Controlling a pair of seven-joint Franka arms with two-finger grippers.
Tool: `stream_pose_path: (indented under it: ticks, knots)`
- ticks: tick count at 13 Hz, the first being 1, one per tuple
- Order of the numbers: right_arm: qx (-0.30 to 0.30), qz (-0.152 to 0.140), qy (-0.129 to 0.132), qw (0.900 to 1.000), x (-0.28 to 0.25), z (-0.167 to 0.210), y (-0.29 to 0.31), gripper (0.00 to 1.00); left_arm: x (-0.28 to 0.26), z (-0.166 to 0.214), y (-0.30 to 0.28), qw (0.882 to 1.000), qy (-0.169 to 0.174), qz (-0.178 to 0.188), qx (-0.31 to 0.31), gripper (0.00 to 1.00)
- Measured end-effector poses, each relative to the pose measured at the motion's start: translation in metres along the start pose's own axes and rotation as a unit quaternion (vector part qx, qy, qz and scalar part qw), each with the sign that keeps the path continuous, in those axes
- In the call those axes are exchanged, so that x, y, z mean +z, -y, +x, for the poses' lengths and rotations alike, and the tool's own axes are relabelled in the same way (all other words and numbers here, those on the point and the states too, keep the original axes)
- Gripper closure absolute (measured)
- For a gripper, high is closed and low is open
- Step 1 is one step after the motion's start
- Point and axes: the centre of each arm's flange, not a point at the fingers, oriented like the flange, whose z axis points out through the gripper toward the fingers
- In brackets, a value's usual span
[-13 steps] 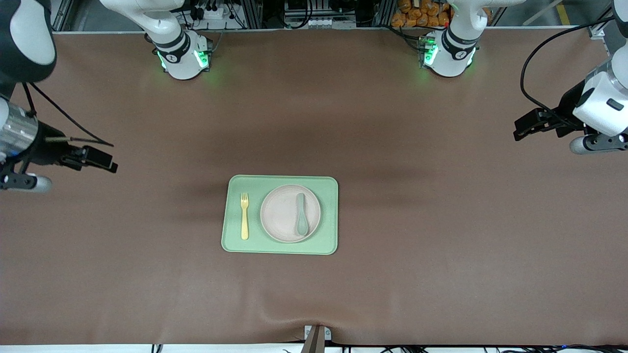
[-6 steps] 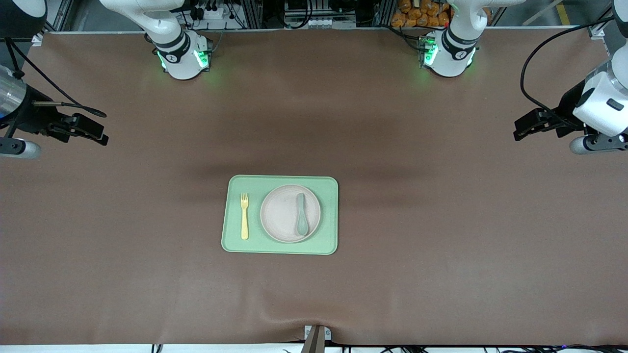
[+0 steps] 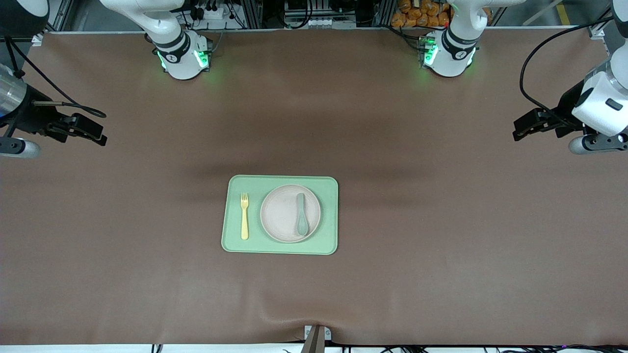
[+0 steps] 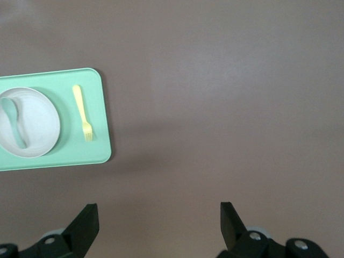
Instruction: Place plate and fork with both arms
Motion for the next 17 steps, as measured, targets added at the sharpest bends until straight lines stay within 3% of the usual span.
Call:
stream_pose_path:
  ticks: [8,17]
  knots:
    - [0.007,-0.006,-0.015,1.0,-0.013,0.005,-0.01,0.0,0.0,-0.001,-0.003,1.0,0.0,0.0,0.003,0.0]
    - [0.015,-0.008,-0.003,1.0,-0.01,0.006,-0.02,0.0,0.005,0.006,-0.004,1.0,-0.008,-0.002,0.003,0.0]
